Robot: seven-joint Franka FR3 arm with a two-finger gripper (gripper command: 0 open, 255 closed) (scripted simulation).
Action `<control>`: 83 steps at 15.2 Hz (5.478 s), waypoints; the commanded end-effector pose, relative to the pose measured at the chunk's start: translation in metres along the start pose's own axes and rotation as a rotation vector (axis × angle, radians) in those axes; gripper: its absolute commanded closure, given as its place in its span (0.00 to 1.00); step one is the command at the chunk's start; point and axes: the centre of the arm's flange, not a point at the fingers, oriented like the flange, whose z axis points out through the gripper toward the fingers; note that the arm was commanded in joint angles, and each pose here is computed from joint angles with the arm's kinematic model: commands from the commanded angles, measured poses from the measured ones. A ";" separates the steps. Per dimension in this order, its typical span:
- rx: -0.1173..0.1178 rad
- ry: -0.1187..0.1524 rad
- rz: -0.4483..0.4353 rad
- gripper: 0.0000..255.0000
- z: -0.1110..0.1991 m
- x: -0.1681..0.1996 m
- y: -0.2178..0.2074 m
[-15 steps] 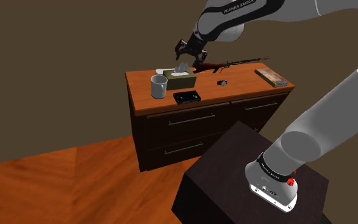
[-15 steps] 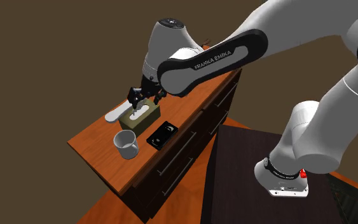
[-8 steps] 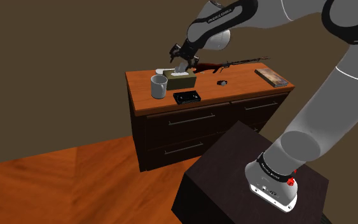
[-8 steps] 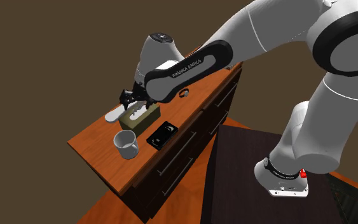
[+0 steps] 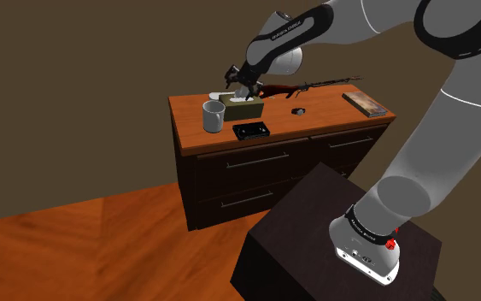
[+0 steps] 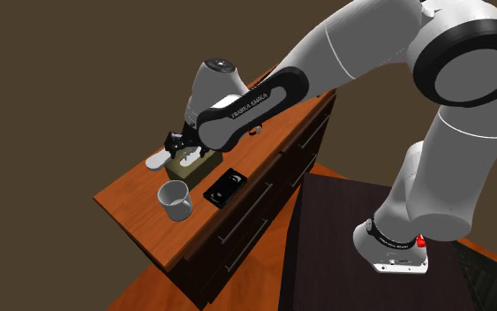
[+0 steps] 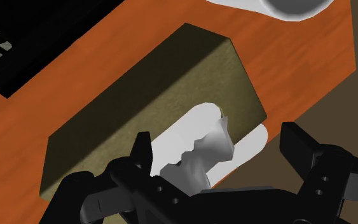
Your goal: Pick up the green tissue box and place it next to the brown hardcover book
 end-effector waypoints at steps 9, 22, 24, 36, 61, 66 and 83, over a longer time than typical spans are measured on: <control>0.000 0.000 0.000 1.00 0.001 0.000 0.000; 0.000 0.000 0.000 1.00 -0.033 0.006 -0.014; 0.000 0.000 0.000 1.00 -0.043 0.008 -0.017; 0.000 0.000 0.000 1.00 -0.101 0.018 -0.040; 0.000 0.000 0.000 1.00 -0.215 0.052 -0.061; 0.000 0.000 0.000 1.00 -0.229 0.089 -0.009; 0.000 0.000 0.000 1.00 -0.278 0.215 0.171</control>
